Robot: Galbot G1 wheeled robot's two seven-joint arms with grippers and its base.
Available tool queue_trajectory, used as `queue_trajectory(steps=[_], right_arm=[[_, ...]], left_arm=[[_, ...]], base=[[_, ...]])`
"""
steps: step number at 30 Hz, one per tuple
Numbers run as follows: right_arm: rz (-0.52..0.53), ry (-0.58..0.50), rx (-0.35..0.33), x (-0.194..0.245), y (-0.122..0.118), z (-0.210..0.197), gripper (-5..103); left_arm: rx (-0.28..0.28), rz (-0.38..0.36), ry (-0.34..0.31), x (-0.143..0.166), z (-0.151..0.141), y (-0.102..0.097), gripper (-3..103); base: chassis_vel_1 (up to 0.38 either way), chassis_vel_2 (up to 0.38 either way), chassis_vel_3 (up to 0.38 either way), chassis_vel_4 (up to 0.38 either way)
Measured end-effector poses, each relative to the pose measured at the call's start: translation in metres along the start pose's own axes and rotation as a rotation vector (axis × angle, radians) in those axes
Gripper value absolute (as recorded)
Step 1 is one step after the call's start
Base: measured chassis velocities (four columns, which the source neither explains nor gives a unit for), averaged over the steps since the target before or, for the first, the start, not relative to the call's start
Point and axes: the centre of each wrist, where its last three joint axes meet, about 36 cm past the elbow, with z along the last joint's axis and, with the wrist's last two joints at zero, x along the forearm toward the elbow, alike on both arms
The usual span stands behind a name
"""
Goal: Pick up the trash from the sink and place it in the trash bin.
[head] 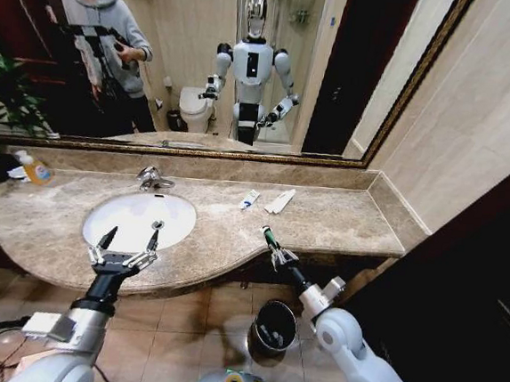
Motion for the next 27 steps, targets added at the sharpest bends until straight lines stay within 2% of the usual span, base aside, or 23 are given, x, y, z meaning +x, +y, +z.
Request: queue_trajectory(steps=[3, 6, 8, 12, 15, 16, 18, 19, 22, 23, 25, 27], right_arm=[[-0.005, -0.008, 0.013, 0.014, -0.012, 0.012, 3], [-0.005, 0.000, 0.048, 0.031, -0.021, 0.030, 3], [0.003, 0.010, 0.090, 0.049, -0.035, 0.055, 3], [0.025, 0.025, 0.097, 0.064, -0.047, 0.075, 3], [0.076, 0.094, 0.125, 0.087, -0.071, 0.123, 3], [0.076, 0.094, 0.125, 0.087, -0.071, 0.123, 3], [0.133, 0.167, 0.161, 0.102, -0.093, 0.165, 3], [0.133, 0.167, 0.161, 0.102, -0.093, 0.165, 3], [0.217, 0.297, 0.222, 0.106, -0.117, 0.206, 3], [0.217, 0.297, 0.222, 0.106, -0.117, 0.206, 3], [0.293, 0.418, 0.253, 0.093, -0.128, 0.217, 3], [0.331, 0.484, 0.290, 0.081, -0.136, 0.225, 3]], left_arm=[[0.000, 0.000, 0.000, 0.000, 0.000, 0.000, 100], [0.000, 0.000, 0.000, 0.000, 0.000, 0.000, 100], [0.000, 0.000, 0.000, 0.000, 0.000, 0.000, 100], [0.000, 0.000, 0.000, 0.000, 0.000, 0.000, 100], [0.000, 0.000, 0.000, 0.000, 0.000, 0.000, 100], [0.000, 0.000, 0.000, 0.000, 0.000, 0.000, 100], [0.000, 0.000, 0.000, 0.000, 0.000, 0.000, 100], [0.000, 0.000, 0.000, 0.000, 0.000, 0.000, 100], [0.000, 0.000, 0.000, 0.000, 0.000, 0.000, 100], [0.000, 0.000, 0.000, 0.000, 0.000, 0.000, 100], [0.000, 0.000, 0.000, 0.000, 0.000, 0.000, 100], [0.000, 0.000, 0.000, 0.000, 0.000, 0.000, 100]], base=[[0.000, 0.000, 0.000, 0.000], [0.000, 0.000, 0.000, 0.000], [0.000, 0.000, 0.000, 0.000], [0.000, 0.000, 0.000, 0.000], [0.000, 0.000, 0.000, 0.000], [0.000, 0.000, 0.000, 0.000], [0.000, 0.000, 0.000, 0.000], [0.000, 0.000, 0.000, 0.000], [0.000, 0.000, 0.000, 0.000], [0.000, 0.000, 0.000, 0.000], [0.000, 0.000, 0.000, 0.000], [0.000, 0.000, 0.000, 0.000]])
